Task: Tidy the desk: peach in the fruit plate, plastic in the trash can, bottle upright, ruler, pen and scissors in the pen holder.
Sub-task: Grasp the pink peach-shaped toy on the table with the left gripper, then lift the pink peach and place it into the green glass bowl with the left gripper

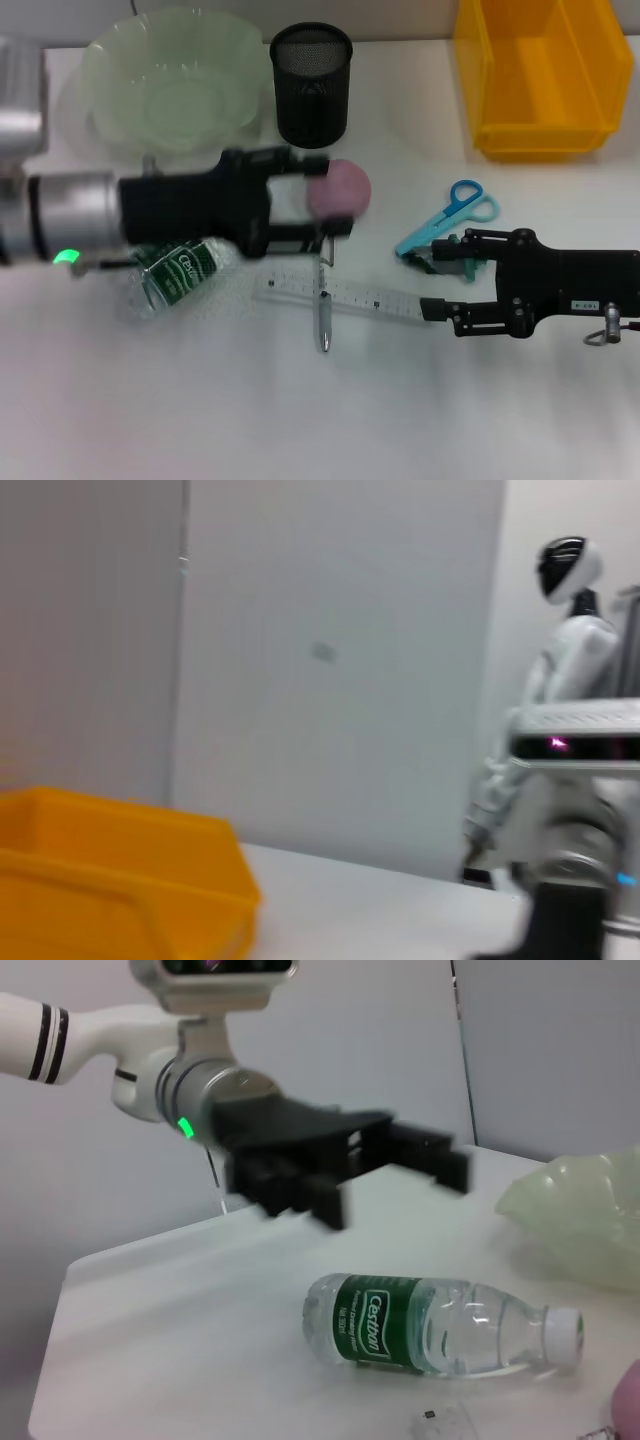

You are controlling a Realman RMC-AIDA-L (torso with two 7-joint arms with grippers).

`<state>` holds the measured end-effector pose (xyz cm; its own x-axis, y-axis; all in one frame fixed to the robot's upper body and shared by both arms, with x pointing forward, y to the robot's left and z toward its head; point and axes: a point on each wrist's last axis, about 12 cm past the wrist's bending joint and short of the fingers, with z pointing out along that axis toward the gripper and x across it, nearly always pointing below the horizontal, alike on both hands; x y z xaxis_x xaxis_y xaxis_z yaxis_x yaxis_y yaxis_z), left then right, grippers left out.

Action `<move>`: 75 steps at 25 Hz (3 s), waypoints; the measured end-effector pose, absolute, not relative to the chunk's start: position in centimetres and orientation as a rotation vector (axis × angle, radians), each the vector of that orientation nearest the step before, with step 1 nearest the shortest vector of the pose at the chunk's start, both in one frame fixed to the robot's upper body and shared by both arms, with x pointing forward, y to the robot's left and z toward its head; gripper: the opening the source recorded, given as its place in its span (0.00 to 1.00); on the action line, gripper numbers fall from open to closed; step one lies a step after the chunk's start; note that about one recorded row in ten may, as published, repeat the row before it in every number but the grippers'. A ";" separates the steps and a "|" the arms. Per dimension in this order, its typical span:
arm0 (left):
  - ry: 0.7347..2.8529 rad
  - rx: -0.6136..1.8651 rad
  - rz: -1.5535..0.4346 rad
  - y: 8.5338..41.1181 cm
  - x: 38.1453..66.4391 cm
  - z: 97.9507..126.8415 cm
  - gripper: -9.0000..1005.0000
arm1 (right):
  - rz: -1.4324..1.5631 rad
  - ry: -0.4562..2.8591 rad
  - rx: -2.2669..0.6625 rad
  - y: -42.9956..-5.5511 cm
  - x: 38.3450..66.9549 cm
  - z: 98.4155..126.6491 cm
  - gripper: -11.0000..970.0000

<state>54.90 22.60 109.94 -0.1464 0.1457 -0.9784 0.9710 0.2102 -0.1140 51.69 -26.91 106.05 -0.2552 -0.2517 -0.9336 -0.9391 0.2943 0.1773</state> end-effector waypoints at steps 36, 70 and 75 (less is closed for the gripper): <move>2.010 1.224 -0.438 13.7 62.8 108.2 0.74 | 0.972 1.734 -1.080 -27.6 51.6 105.7 0.81; 1.637 0.354 -0.734 24.3 62.2 110.8 0.09 | 0.965 1.738 -1.074 -27.4 51.5 105.5 0.81; 1.720 0.263 -0.532 25.3 63.2 108.8 0.07 | 0.967 1.733 -1.080 -27.3 51.6 105.5 0.81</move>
<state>63.21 25.27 108.76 -0.2200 -0.1133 -0.9689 0.4533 0.8676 -0.2044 51.63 -27.28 105.55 -0.2620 -0.2690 -0.9268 -0.9300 0.3270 0.1680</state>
